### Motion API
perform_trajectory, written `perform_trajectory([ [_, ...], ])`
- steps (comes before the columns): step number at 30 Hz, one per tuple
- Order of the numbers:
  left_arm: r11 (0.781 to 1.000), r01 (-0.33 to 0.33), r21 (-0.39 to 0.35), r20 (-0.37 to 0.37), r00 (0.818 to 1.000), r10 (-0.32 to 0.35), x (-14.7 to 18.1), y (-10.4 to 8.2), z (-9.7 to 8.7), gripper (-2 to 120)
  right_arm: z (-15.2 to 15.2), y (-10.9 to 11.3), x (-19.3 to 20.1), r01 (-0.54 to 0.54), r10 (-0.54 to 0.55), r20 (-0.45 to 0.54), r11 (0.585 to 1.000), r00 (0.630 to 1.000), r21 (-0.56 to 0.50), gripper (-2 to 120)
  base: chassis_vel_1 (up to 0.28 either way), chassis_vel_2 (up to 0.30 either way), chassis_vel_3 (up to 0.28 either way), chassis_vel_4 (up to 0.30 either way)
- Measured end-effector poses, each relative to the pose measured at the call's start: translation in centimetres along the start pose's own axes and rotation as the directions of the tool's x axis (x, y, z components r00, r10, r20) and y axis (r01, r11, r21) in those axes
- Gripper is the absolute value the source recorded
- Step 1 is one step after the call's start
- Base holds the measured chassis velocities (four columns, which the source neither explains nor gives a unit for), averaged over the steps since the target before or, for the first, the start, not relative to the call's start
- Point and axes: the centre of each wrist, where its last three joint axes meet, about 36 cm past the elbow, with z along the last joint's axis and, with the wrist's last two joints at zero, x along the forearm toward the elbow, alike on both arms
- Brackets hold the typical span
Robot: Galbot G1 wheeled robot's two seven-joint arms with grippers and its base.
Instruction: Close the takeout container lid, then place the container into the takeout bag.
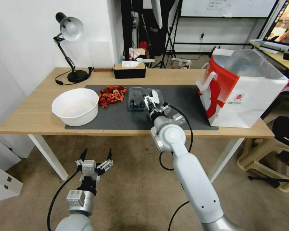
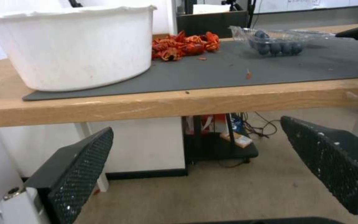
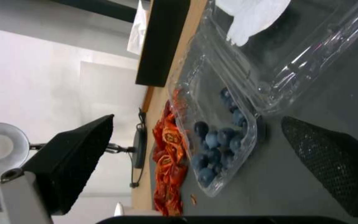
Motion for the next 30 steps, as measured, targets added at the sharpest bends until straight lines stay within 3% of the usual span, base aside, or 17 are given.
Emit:
perform_trajectory([
  [13, 1.0, -0.017, -0.026, 0.007, 1.0, 0.017, -0.8, 1.6, -0.2, 100, -0.5, 0.0, -0.5, -0.05, 0.05, 0.0, 0.999, 0.999, -0.01, 100, 0.0, 0.0, 0.0, 0.0],
  [30, 1.0, -0.015, -0.018, 0.002, 1.0, 0.015, -1.0, 1.5, -0.1, 100, -0.5, 0.0, -1.3, -0.06, 0.06, -0.018, 0.998, 0.998, -0.004, 100, 0.0, 0.0, 0.0, 0.0],
])
